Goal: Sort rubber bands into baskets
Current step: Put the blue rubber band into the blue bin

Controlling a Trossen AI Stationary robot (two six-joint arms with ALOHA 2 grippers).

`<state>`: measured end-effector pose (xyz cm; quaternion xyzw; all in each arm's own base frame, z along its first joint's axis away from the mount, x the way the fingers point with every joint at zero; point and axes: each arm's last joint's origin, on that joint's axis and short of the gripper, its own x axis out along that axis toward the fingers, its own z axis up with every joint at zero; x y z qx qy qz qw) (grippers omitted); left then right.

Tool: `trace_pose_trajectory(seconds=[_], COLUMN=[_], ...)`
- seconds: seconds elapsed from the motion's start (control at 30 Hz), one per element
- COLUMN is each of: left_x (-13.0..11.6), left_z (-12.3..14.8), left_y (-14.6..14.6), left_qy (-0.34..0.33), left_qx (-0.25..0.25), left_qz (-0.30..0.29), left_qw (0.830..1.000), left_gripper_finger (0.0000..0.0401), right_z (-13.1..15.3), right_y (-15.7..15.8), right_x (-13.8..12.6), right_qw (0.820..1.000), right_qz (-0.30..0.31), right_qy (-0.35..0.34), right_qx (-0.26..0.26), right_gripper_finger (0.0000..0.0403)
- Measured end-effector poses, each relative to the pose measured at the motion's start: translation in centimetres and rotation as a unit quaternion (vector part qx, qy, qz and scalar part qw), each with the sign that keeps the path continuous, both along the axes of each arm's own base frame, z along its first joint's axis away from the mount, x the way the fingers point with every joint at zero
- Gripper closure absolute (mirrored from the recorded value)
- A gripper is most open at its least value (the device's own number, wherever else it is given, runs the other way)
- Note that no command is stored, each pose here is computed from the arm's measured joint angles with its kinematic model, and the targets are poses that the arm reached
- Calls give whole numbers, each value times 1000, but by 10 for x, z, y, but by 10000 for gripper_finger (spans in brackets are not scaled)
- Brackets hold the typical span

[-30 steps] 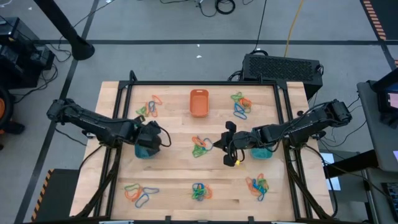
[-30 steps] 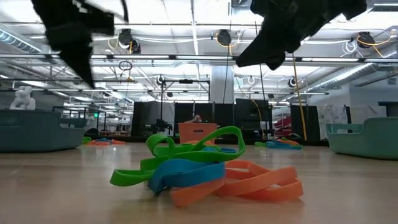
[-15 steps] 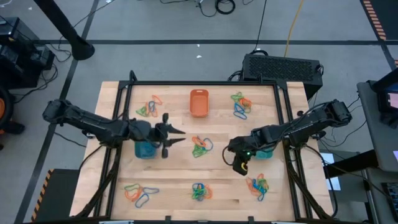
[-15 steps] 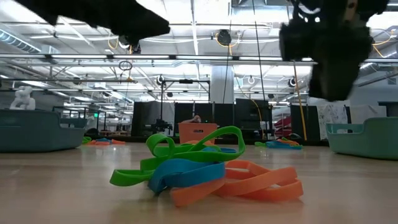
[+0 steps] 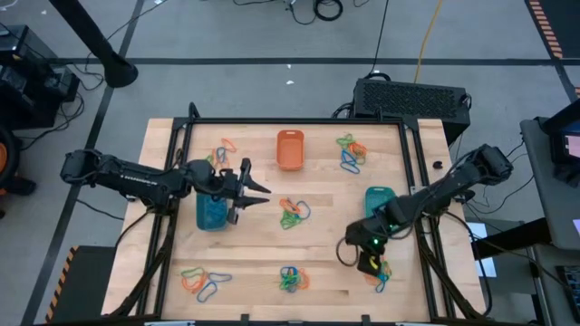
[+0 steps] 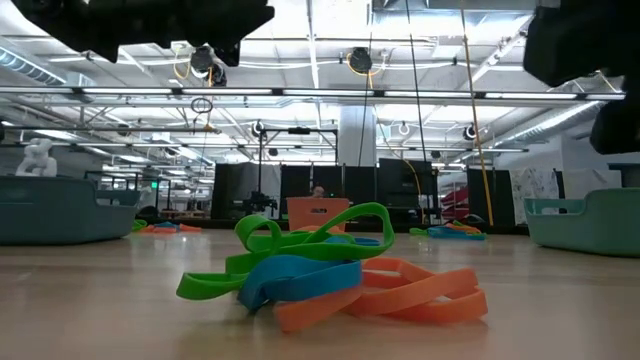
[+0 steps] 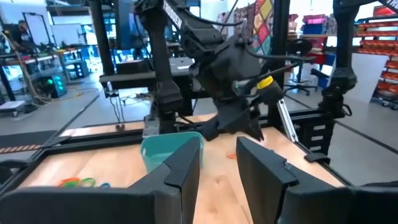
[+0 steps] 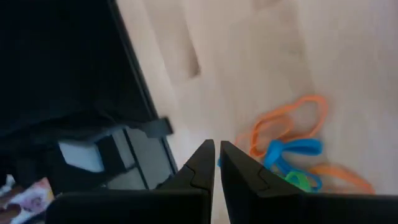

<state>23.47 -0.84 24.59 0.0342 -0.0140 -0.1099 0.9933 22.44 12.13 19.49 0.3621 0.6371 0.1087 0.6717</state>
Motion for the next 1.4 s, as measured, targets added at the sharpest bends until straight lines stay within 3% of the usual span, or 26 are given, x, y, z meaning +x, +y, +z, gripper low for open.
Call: trace_pose_trajectory(seconds=[0.2, 0.5, 0.67, 1.4], left_x=[0, 0, 0, 0], left_z=[-4, -6, -6, -7], left_y=[-1, -1, -1, -1], left_qy=[15, 24, 24, 28], left_qx=[20, 22, 22, 22], left_qz=[-13, -13, -13, -14], left_qw=[1000, 999, 999, 999], left_gripper_finger=[287, 287, 287, 287], right_z=[-5, -28, -33, -42], right_y=[5, 21, 26, 39], right_x=[-6, -11, -10, -16], right_qw=[998, 994, 992, 988], right_qz=[-26, 18, 12, 7], right_qy=[26, 61, 42, 44], right_qx=[-43, -88, -120, -150], right_gripper_finger=[378, 291, 263, 257])
